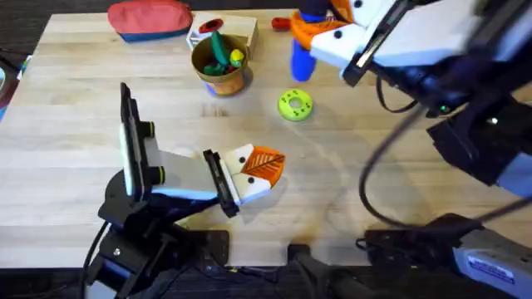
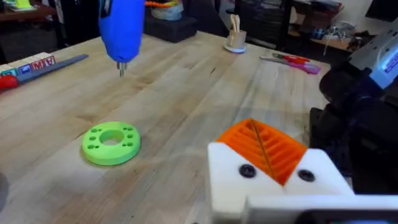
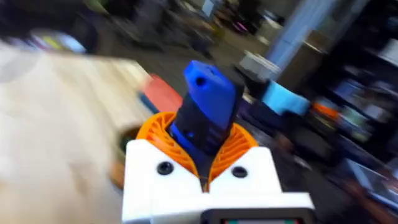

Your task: Pick up the gripper from the table and insert it into the empty holder that is missing its gripper. Then pick up a screw, insert it into the mounting hole, and use the screwdriver to tighten it. Finally, clean up the table by picking up the vegetable and placing it into the bucket.

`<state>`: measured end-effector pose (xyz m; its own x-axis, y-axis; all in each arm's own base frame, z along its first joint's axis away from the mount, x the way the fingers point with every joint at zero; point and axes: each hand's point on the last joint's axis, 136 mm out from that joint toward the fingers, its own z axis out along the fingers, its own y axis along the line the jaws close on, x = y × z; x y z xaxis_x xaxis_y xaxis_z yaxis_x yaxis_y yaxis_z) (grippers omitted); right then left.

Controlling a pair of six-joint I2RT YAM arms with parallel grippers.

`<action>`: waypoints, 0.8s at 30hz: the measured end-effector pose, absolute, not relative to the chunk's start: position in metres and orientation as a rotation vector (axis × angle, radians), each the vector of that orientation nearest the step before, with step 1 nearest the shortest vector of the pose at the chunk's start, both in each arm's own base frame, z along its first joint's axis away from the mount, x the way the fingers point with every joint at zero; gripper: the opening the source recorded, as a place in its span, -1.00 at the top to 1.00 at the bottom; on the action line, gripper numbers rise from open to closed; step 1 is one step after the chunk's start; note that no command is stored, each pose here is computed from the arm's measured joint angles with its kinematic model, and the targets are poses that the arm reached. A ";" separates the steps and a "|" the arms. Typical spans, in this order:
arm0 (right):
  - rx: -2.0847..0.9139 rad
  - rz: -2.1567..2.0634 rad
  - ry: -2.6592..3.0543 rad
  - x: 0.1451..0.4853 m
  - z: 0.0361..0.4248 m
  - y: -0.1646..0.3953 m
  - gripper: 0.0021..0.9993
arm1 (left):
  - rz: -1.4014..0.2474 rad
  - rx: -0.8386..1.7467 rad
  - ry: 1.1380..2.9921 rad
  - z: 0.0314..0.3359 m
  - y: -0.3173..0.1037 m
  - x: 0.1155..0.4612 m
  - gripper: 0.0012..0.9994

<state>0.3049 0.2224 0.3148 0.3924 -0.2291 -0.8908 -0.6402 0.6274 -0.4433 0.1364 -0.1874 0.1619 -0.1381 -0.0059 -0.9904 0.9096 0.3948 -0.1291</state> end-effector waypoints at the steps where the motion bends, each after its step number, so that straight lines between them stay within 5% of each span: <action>1: -0.906 0.229 1.198 0.318 0.306 0.212 0.99 | -0.986 0.851 1.489 0.162 -0.187 0.136 0.99; 12: -1.238 -0.584 1.444 0.407 0.174 0.118 0.99 | -0.986 0.851 1.489 0.162 -0.187 0.136 0.99; 24: -1.624 -0.730 1.546 0.407 0.068 0.104 0.99 | -0.986 0.851 1.489 0.162 -0.187 0.136 0.99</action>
